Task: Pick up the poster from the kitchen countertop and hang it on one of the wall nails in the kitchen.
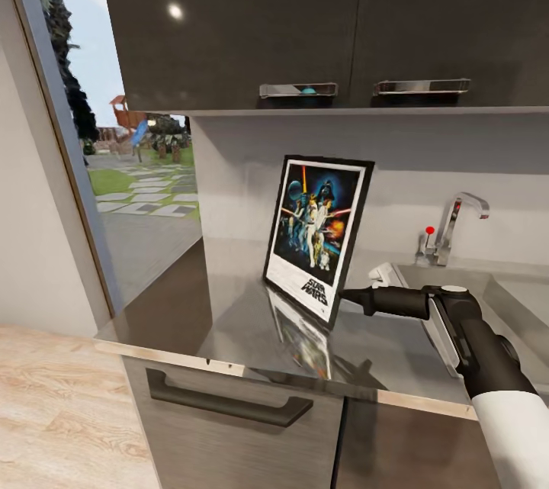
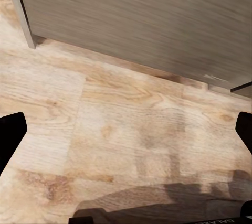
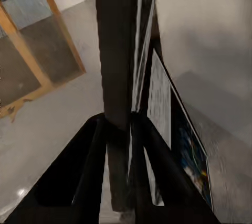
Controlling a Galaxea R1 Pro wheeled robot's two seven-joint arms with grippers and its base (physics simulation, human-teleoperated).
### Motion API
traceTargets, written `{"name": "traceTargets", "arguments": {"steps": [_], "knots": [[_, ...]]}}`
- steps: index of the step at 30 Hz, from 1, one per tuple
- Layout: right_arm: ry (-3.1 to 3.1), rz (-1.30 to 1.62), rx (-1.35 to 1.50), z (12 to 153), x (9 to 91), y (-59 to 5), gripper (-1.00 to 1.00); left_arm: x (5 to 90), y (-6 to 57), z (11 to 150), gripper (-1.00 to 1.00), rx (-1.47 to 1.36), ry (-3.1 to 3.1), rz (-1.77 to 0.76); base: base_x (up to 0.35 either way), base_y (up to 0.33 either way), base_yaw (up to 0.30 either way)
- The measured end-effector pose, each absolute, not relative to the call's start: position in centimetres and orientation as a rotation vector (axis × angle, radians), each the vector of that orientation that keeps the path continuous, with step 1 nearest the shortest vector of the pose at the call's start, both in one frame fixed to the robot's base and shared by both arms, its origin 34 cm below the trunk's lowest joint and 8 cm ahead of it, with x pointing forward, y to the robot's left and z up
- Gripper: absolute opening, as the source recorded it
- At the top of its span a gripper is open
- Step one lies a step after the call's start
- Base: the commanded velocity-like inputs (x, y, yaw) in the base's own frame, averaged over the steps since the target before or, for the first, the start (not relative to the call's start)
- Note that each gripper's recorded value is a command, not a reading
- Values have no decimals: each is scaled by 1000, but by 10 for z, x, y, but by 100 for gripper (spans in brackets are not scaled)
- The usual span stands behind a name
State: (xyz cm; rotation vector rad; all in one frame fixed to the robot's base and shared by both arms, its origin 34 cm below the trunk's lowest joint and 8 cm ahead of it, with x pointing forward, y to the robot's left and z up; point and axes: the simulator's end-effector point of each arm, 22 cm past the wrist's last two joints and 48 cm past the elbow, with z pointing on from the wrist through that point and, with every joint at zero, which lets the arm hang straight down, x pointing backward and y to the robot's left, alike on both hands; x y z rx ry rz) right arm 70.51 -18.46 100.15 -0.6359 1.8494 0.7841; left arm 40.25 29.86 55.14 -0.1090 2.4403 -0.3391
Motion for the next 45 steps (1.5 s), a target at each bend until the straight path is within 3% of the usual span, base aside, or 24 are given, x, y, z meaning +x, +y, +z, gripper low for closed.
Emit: {"name": "traceTargets", "arguments": {"steps": [45], "knots": [[1802, 743, -655, 1023, 705, -183, -100, 404, 299, 553, 100, -108, 2437, -340, -17, 9, 7]]}}
